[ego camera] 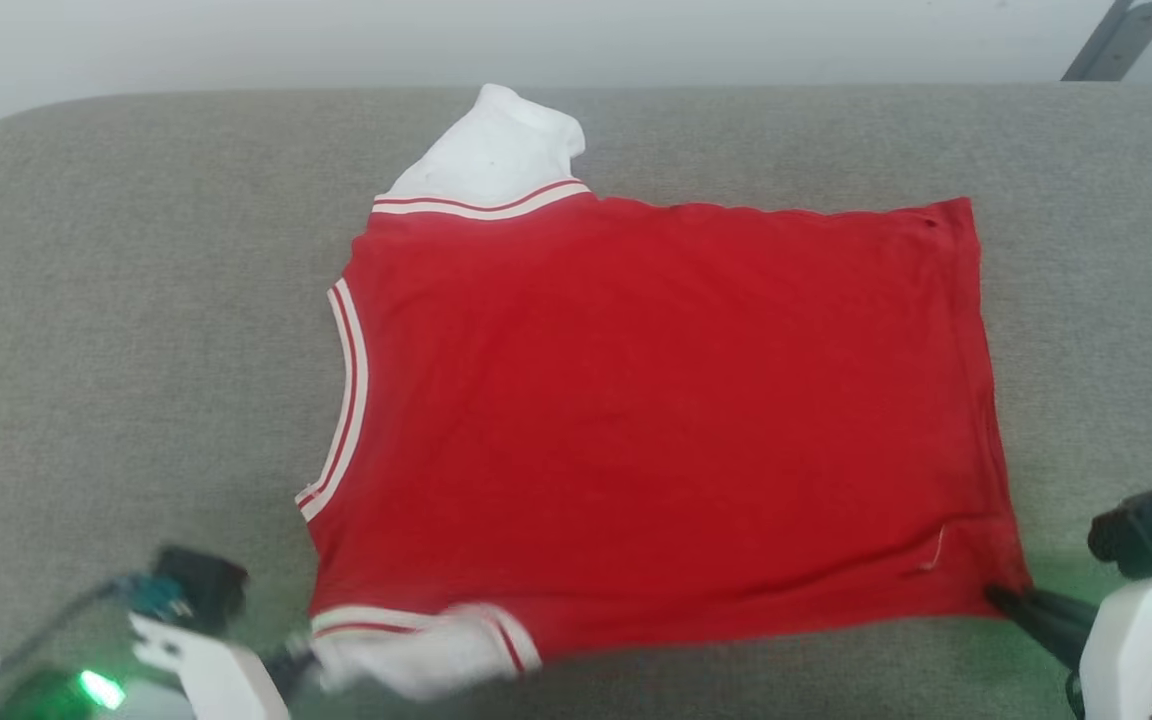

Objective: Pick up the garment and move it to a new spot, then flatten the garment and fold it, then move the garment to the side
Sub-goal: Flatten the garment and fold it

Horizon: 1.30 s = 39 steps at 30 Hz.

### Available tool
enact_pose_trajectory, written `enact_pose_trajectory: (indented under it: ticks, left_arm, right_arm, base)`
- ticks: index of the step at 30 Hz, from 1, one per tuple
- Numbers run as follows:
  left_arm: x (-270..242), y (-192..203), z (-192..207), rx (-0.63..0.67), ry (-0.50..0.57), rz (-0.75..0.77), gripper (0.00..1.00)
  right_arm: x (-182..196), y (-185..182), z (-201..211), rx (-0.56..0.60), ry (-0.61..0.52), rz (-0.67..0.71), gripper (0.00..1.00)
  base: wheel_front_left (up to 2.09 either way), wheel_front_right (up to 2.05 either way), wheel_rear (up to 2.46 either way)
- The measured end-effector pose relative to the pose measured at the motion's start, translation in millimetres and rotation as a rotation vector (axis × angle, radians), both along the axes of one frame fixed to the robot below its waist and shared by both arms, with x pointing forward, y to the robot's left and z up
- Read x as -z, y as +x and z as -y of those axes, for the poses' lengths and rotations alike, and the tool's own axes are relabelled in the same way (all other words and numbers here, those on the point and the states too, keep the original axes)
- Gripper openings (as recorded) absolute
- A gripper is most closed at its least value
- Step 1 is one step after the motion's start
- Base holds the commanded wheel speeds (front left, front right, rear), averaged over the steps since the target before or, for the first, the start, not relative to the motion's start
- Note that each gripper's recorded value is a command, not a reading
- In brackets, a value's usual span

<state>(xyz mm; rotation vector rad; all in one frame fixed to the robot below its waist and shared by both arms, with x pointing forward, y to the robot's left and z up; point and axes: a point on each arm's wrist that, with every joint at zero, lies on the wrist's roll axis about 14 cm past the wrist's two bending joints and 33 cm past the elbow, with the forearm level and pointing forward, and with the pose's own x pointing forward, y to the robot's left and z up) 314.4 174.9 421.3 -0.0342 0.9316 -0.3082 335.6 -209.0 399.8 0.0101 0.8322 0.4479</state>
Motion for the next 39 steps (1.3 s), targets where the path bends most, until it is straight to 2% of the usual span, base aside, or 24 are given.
enact_pose_trajectory:
  ticks: [7, 8, 13, 20, 29, 30, 32, 33, 34, 35, 36, 37, 39]
  left_arm:
    - [-59.6, 69.5, -5.9, 0.095, 0.099, 0.264, 0.00]
    - [-59.6, 69.5, -5.9, 0.095, 0.099, 0.264, 0.00]
    - [-88.0, 128.5, 5.0, 0.183, 0.131, 0.412, 0.00]
    - [-62.5, 175.3, 13.3, 0.215, 0.124, 0.377, 0.00]
    - [15.4, 183.7, 4.7, 0.143, 0.082, 0.136, 0.00]
    - [21.2, 182.5, 3.7, 0.133, 0.075, 0.115, 0.07]
    - [27.3, 182.1, 2.7, 0.123, 0.067, 0.089, 0.51]
    - [27.8, 183.8, 1.9, 0.104, 0.057, 0.081, 0.95]
    - [28.1, 184.2, 1.7, 0.090, 0.046, 0.071, 1.00]
    - [28.4, 183.8, 1.1, 0.075, 0.035, 0.057, 1.00]
    - [27.4, 183.7, 0.2, 0.065, 0.031, 0.050, 1.00]
    - [25.6, 183.9, -2.4, 0.057, 0.036, 0.046, 1.00]
    - [19.3, 184.8, -5.8, 0.049, 0.041, 0.047, 1.00]
  right_arm:
    - [-25.1, 26.7, -1.1, 0.042, 0.013, 0.109, 0.00]
    - [-25.1, 26.7, -1.1, 0.042, 0.013, 0.109, 0.00]
    - [-44.0, 66.5, -2.6, 0.061, -0.012, 0.207, 0.00]
    - [-38.6, 104.0, -3.8, 0.075, -0.050, 0.221, 0.00]
    - [1.0, 117.3, -9.7, 0.079, -0.067, 0.094, 0.00]
    - [2.9, 118.9, -10.4, 0.077, -0.070, 0.090, 0.00]
    - [4.1, 121.8, -10.9, 0.079, -0.068, 0.082, 0.00]
    - [4.1, 122.7, -12.1, 0.079, -0.064, 0.079, 0.00]
    - [4.1, 123.4, -12.8, 0.081, -0.061, 0.078, 0.21]
    - [4.1, 123.9, -12.4, 0.085, -0.059, 0.074, 0.49]
    - [4.1, 123.3, -12.1, 0.084, -0.063, 0.069, 0.83]
    - [3.4, 122.8, -12.6, 0.082, -0.063, 0.067, 1.00]
    - [-0.9, 124.0, -12.4, 0.086, -0.058, 0.074, 1.00]
  base:
    - [0.00, 0.00, 0.00]
    - [0.00, 0.00, 0.00]
    - [0.00, 0.00, 0.00]
    - [0.00, 0.00, 0.00]
    - [0.00, 0.00, 0.00]
    - [0.00, 0.00, 0.00]
    - [0.00, 0.00, 0.00]
    - [0.00, 0.00, 0.00]
    - [0.00, 0.00, 0.00]
    - [0.00, 0.00, 0.00]
    - [0.00, 0.00, 0.00]
    - [0.00, 0.00, 0.00]
    - [0.00, 0.00, 0.00]
